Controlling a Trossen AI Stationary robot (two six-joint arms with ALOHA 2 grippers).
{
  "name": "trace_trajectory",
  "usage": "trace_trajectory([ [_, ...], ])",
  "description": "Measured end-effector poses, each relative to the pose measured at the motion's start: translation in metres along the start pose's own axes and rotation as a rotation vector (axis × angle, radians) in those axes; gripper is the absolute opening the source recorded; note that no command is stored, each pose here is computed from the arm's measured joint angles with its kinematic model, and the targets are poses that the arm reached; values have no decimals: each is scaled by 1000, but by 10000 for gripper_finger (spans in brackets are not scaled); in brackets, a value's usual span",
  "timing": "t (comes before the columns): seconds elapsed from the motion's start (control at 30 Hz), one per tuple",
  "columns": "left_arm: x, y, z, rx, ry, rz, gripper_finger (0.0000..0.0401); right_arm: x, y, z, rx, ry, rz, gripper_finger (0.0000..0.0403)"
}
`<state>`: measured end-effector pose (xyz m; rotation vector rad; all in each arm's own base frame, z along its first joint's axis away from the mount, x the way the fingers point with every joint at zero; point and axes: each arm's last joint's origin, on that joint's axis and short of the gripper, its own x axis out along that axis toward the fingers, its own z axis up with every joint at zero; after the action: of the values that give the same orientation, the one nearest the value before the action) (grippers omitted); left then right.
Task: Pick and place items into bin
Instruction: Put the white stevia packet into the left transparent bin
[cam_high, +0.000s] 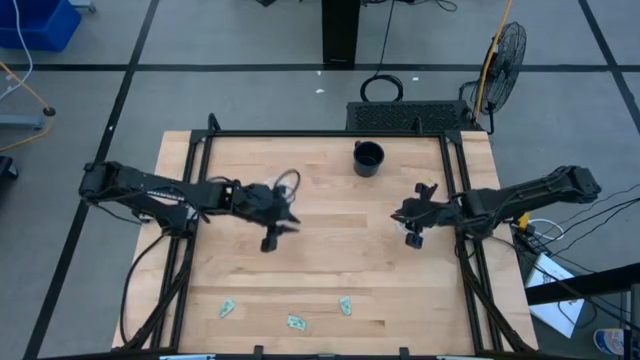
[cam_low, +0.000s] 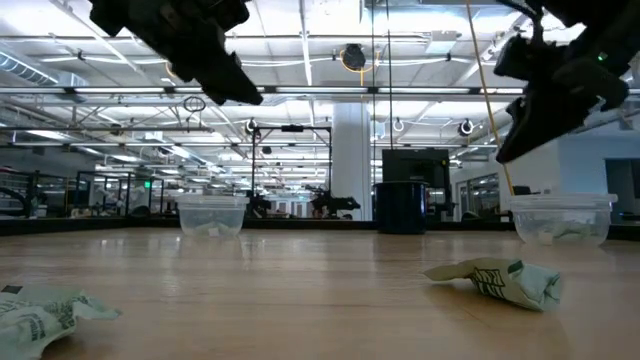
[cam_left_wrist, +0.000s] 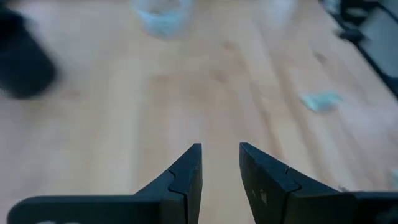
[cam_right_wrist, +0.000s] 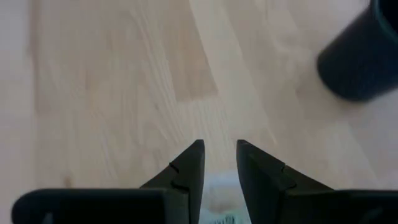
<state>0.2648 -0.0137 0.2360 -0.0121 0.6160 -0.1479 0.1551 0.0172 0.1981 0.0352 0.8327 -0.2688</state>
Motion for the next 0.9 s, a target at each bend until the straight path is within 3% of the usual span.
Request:
trace_trajectory([
  [0.23,37,-36,-18,46,112,-135,111,-6,2,14,-25,-165,40,89],
  [0.53,70,-74,-31,107,83,-234,111,-10,5,28,-6,-301,68,89],
  [0.77,70,-85,-27,30,43,-259,111,-7,7,34,1,-363,79,89],
  [0.9,72,-89,-29,-45,53,-257,111,1,10,32,-57,-446,76,89],
])
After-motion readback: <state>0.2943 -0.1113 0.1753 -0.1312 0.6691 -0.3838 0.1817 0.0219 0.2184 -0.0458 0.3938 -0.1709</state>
